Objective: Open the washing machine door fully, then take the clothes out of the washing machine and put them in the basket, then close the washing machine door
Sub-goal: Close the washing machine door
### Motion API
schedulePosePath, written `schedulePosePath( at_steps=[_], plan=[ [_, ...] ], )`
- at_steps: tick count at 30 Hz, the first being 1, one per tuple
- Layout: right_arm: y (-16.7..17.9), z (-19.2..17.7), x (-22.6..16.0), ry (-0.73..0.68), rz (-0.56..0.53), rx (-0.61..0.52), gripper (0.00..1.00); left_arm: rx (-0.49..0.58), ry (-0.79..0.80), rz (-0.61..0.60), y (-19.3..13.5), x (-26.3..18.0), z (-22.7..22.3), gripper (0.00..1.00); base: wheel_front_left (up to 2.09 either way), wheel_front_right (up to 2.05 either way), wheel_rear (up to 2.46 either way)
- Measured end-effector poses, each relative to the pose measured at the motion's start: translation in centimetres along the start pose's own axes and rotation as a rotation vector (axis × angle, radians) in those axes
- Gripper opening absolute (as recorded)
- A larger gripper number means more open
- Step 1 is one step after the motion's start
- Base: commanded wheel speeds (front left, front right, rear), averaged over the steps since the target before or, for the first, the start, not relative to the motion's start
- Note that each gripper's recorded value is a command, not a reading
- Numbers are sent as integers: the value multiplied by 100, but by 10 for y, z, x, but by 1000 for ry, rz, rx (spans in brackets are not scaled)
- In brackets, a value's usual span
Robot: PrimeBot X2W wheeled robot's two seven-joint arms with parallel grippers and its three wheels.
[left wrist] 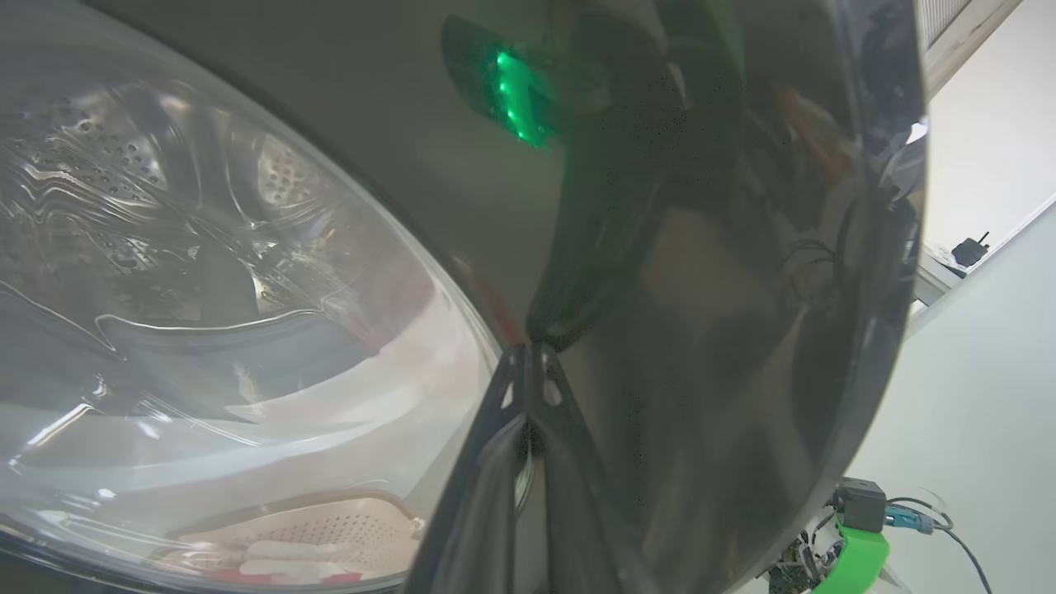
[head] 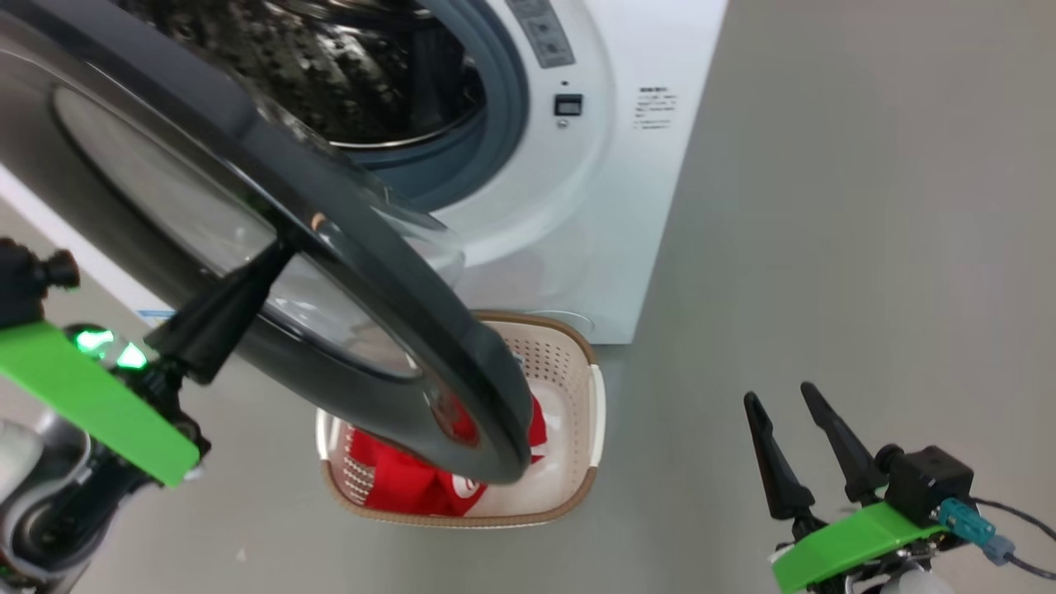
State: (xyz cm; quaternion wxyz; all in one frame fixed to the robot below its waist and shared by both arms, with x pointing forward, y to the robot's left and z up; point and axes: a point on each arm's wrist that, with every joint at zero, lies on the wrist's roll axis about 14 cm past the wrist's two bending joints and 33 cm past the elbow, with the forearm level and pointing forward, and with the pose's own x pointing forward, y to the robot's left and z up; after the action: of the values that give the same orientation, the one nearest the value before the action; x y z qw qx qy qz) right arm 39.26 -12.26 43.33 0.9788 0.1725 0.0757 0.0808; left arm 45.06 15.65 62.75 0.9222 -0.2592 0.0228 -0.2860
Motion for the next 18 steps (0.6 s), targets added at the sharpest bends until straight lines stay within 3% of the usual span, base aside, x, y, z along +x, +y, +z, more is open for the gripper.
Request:
schedulePosePath(
  at_steps=[18],
  plan=[
    [-35,11,-3,-36,-107,23,100,24,27,-46,14,76,-18,0,0,0,0]
  ],
)
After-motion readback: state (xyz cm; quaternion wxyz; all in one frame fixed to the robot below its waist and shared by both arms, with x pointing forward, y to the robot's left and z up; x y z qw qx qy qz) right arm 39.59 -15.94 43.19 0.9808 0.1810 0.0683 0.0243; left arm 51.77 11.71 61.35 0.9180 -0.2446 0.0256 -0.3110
